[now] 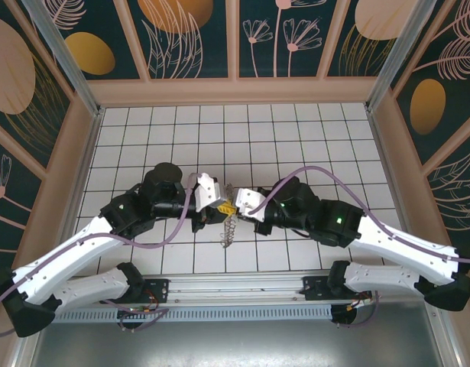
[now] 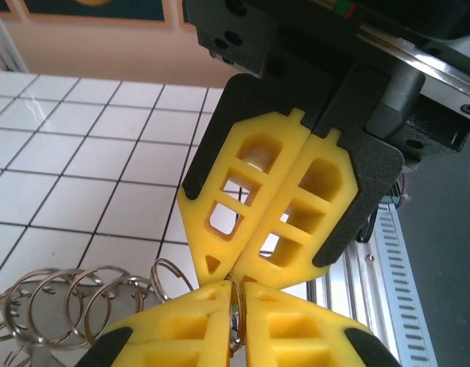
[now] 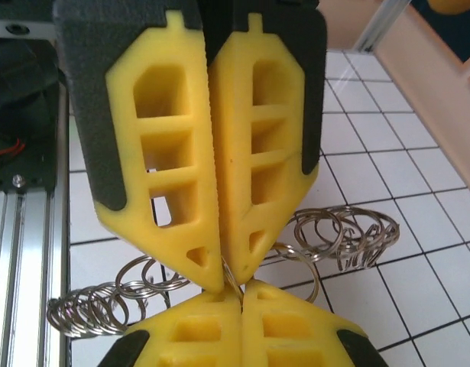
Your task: Put the keys on the keyring
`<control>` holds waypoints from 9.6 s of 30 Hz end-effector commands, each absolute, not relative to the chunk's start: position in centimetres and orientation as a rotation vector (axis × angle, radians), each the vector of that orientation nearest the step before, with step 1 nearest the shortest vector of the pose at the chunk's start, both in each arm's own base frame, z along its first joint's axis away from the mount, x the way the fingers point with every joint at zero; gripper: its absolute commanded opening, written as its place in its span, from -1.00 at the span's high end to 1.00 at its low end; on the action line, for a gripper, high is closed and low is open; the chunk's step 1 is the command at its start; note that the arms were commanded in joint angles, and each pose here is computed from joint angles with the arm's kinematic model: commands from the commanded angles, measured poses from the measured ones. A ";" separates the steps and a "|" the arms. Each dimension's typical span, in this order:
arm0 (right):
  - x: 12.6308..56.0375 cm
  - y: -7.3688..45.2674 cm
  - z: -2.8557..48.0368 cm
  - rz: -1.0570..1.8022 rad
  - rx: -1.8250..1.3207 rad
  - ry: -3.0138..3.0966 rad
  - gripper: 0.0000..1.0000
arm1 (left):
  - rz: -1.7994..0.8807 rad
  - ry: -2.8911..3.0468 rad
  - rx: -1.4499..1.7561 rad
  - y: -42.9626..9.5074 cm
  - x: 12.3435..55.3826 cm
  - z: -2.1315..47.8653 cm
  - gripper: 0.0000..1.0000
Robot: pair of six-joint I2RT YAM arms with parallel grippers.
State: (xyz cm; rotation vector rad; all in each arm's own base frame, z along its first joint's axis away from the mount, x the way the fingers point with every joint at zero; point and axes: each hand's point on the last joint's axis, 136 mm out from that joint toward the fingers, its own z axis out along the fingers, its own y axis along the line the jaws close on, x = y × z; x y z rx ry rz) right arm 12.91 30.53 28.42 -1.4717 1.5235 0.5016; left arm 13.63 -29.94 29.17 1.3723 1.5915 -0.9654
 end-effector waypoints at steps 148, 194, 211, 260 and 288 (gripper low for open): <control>10.0 29.7 33.9 0.740 -1.296 1.332 0.63 | -1.147 1.146 1.208 -28.7 10.0 37.5 1.00; 12.4 30.6 31.9 0.728 -1.312 1.429 0.99 | -1.179 1.107 1.226 -28.7 9.3 38.1 1.00; 12.0 30.9 33.4 0.789 -1.316 1.342 1.00 | -1.206 1.092 1.237 -28.9 9.0 38.2 1.00; 7.8 29.9 35.7 0.851 -1.289 1.130 0.37 | -1.169 1.138 1.231 -29.1 9.8 37.1 1.00; 11.2 30.2 35.0 0.695 -1.245 1.246 1.00 | -1.154 1.232 1.300 -29.3 9.9 35.0 1.00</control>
